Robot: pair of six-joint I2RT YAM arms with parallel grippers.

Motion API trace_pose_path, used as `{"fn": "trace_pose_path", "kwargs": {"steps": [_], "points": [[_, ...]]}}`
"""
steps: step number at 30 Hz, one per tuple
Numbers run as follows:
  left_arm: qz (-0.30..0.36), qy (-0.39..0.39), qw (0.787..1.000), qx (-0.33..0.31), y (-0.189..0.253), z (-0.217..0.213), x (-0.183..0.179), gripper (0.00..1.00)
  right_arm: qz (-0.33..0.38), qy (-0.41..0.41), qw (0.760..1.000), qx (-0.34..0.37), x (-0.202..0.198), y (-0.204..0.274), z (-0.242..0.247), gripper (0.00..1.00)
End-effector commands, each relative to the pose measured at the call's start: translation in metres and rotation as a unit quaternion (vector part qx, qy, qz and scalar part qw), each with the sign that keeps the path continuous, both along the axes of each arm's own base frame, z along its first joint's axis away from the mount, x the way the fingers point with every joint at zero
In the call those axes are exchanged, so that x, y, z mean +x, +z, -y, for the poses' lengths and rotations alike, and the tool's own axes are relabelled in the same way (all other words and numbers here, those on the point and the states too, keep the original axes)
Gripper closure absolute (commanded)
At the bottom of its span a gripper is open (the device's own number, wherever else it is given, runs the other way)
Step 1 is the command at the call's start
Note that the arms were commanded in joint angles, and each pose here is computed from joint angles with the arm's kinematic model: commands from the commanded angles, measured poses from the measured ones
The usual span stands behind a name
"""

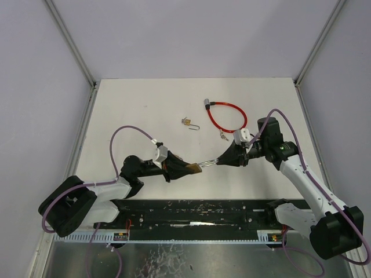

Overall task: Lock with the key
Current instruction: Pick up the lock from the center of the board.

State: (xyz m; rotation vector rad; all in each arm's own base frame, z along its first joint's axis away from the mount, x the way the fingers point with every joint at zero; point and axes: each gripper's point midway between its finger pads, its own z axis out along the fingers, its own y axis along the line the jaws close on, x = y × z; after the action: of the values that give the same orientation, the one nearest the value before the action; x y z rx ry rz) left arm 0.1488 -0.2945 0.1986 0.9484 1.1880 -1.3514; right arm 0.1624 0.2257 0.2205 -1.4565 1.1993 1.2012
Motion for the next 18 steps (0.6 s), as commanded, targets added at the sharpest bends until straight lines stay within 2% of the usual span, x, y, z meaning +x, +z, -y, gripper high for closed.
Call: {"fn": "trace_pose_path", "kwargs": {"steps": [1, 5, 12, 14, 15, 18], "points": [[0.084, 0.018, 0.994, -0.065, 0.046, -0.002, 0.002, 1.00, 0.024, 0.030, 0.999, 0.024, -0.011, 0.011, -0.002, 0.80], [0.083, 0.023, 0.994, -0.063, 0.045, -0.002, 0.005, 1.00, 0.026, 0.051, 0.998, 0.038, -0.020, 0.013, -0.003, 0.85], [0.080, 0.028, 0.995, -0.056, 0.041, 0.000, 0.009, 1.00, 0.014, 0.058, 0.997, 0.041, -0.023, 0.016, -0.004, 1.00], [0.077, 0.029, 0.995, -0.047, 0.038, 0.002, 0.011, 0.99, 0.006, 0.054, 0.998, 0.039, -0.021, 0.022, -0.005, 1.00], [0.073, 0.030, 0.996, -0.041, 0.036, 0.003, 0.013, 0.96, -0.003, 0.051, 0.998, 0.037, -0.020, 0.025, -0.005, 1.00], [0.069, 0.032, 0.997, -0.025, 0.030, 0.005, 0.016, 0.72, -0.019, 0.032, 0.999, 0.025, -0.013, 0.033, -0.005, 1.00]]}}
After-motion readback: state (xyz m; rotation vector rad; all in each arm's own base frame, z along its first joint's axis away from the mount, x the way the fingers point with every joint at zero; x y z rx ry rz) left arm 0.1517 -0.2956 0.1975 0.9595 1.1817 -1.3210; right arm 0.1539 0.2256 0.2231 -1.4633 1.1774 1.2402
